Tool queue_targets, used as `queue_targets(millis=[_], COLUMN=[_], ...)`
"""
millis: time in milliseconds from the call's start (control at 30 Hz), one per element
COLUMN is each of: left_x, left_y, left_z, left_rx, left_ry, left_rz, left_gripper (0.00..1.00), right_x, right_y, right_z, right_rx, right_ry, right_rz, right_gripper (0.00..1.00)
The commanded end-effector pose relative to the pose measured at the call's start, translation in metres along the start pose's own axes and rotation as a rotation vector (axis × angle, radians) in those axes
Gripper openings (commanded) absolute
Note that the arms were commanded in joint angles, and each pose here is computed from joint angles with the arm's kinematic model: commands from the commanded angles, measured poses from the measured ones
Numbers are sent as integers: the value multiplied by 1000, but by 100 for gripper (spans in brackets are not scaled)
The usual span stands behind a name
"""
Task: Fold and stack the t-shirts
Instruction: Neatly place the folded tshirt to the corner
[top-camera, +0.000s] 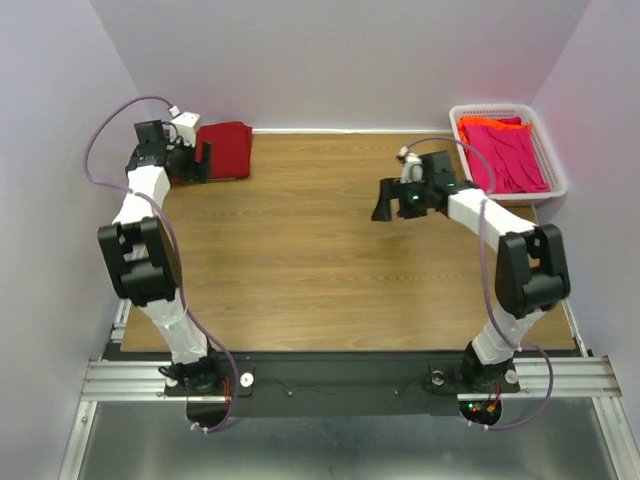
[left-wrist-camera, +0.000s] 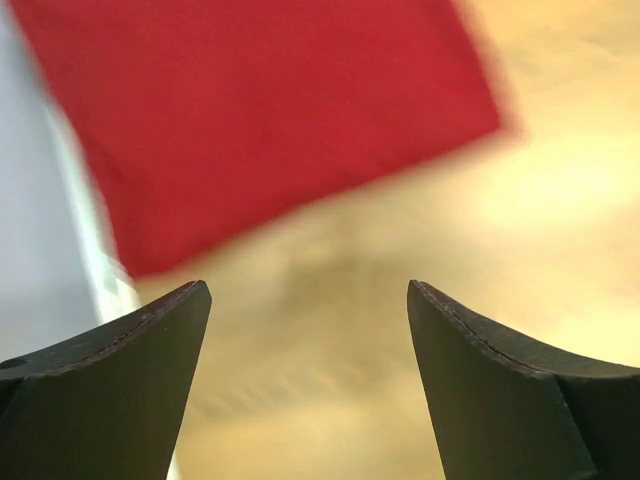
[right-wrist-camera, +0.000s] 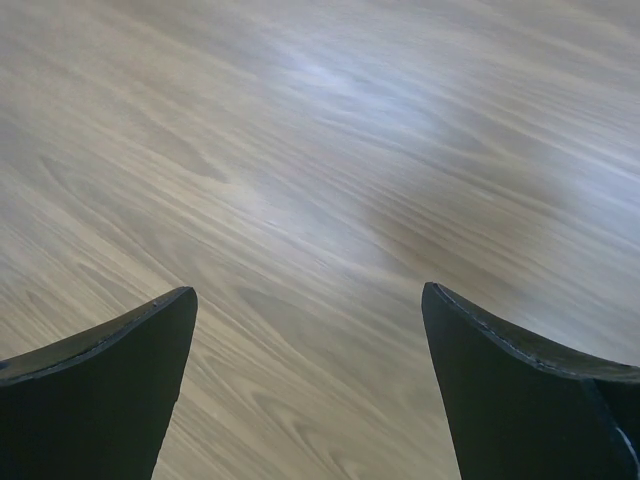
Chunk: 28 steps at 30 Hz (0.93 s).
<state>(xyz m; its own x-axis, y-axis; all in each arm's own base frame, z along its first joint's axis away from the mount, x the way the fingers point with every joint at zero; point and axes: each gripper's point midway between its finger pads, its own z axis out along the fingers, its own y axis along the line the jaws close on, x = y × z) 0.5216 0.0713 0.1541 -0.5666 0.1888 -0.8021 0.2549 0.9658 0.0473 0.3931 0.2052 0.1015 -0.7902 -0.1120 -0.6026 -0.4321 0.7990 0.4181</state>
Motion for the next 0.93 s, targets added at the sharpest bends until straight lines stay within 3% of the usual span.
queue_targets(millis=[0,33,133,267,433,600,900], left_x=[-59,-51,-31,-12,34,61,58], left_y=[-65,-80,-126,-157,-162,-162,-157], left_z=[-74,-85,-107,-129,-135,-143,-153], left_rx=[29,43,144,208,181,143,94], left_ry=[-150,-140,-109,-108,-7,-9,-39], left_rz=[82,81,61,17,-37,-39,-60], left_gripper=[94,99,99,99,99,99,99], right_x=[-14,-17,-6,17,36,54,63], right_y=[-27,-35,-46,-47,-41,-34,-8], right_z=[-59,-76,-97,-105,-111,-122,-143], right_rx=[50,77,134,156,155,161,98], right_ry=[-99,-136,-154,-138,-137,-156,-260], right_rz=[55,63,66,60,84,72,32], right_gripper=[100,100,100,100,100,100,100])
